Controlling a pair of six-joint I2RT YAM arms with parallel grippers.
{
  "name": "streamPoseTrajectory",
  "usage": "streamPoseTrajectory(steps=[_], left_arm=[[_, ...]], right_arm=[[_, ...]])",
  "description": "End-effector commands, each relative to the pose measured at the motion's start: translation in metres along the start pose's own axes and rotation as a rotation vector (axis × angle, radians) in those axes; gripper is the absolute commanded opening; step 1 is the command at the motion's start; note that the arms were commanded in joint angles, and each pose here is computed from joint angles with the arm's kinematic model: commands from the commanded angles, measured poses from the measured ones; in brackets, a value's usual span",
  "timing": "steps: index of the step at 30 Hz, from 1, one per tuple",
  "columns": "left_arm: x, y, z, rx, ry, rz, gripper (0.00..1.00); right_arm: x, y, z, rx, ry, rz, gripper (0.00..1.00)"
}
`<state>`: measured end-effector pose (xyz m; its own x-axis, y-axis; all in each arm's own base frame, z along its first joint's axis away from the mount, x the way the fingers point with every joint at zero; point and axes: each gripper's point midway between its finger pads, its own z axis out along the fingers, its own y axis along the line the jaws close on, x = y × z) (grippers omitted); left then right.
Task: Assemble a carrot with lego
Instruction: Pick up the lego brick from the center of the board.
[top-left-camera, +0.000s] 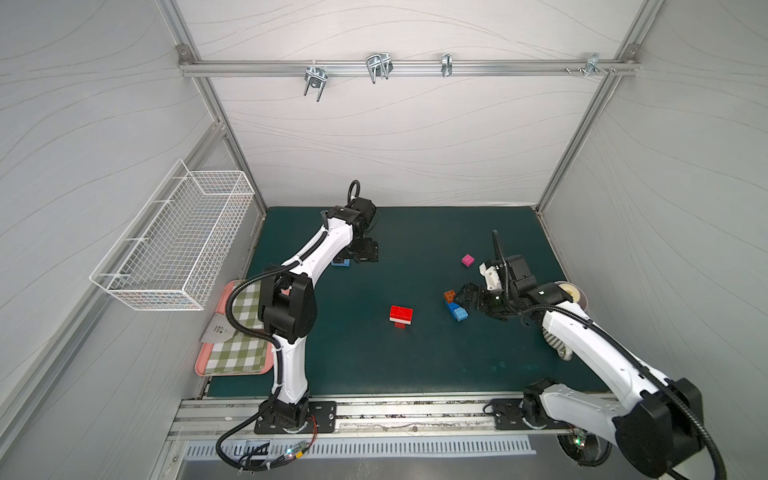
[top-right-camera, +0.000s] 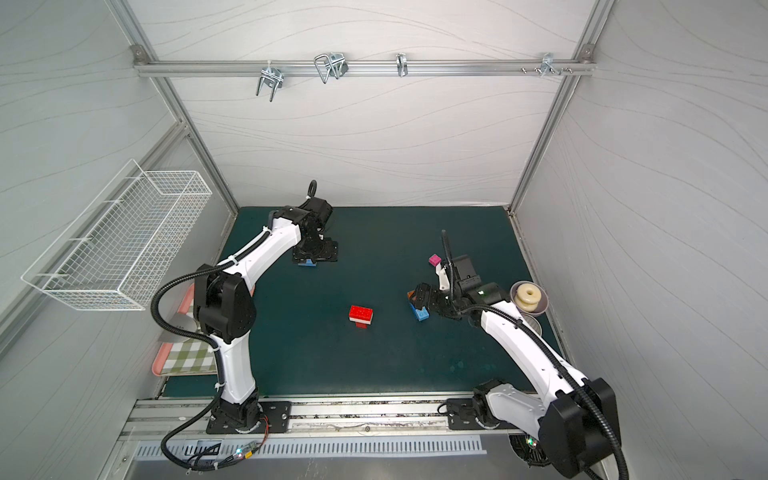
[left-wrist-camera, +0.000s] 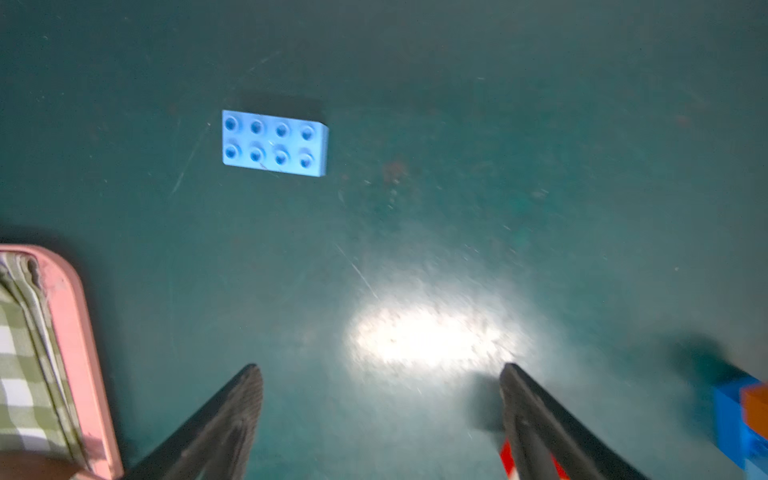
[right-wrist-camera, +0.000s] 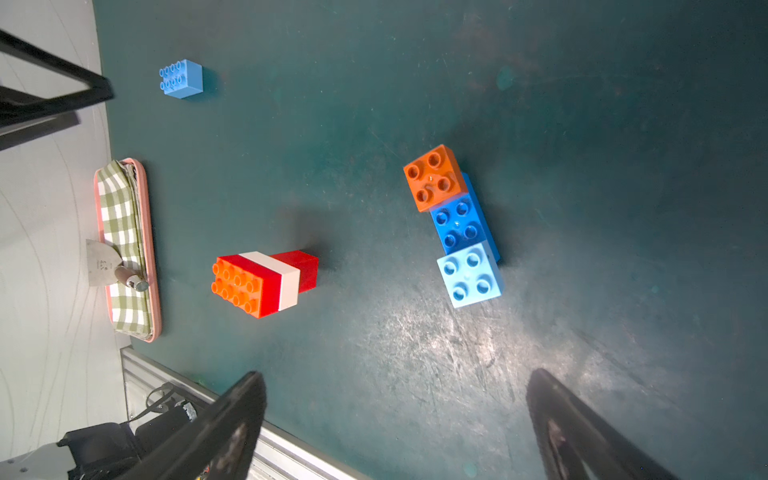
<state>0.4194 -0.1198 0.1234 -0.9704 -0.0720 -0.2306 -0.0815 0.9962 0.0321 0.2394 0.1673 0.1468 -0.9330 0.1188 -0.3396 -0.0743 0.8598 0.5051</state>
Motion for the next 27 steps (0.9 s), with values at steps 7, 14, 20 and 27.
streamPoseTrajectory(steps=[7, 14, 20, 27], left_arm=[[-0.061, 0.038, 0.035, -0.005, -0.06, -0.007, 0.85], [-0.077, 0.037, 0.064, 0.044, -0.032, 0.034, 0.85], [-0.074, 0.046, 0.08, 0.032, 0.002, 0.03, 0.86], [-0.071, 0.056, 0.094, 0.018, 0.031, 0.024, 0.85]], right_arm=[[-0.005, 0.002, -0.001, 0.0, 0.01, -0.01, 0.99], [-0.008, 0.002, 0.002, 0.011, 0.016, -0.012, 0.99], [-0.008, 0.0, 0.004, 0.019, 0.023, -0.01, 0.99], [-0.009, -0.001, 0.008, 0.018, 0.03, -0.007, 0.99]])
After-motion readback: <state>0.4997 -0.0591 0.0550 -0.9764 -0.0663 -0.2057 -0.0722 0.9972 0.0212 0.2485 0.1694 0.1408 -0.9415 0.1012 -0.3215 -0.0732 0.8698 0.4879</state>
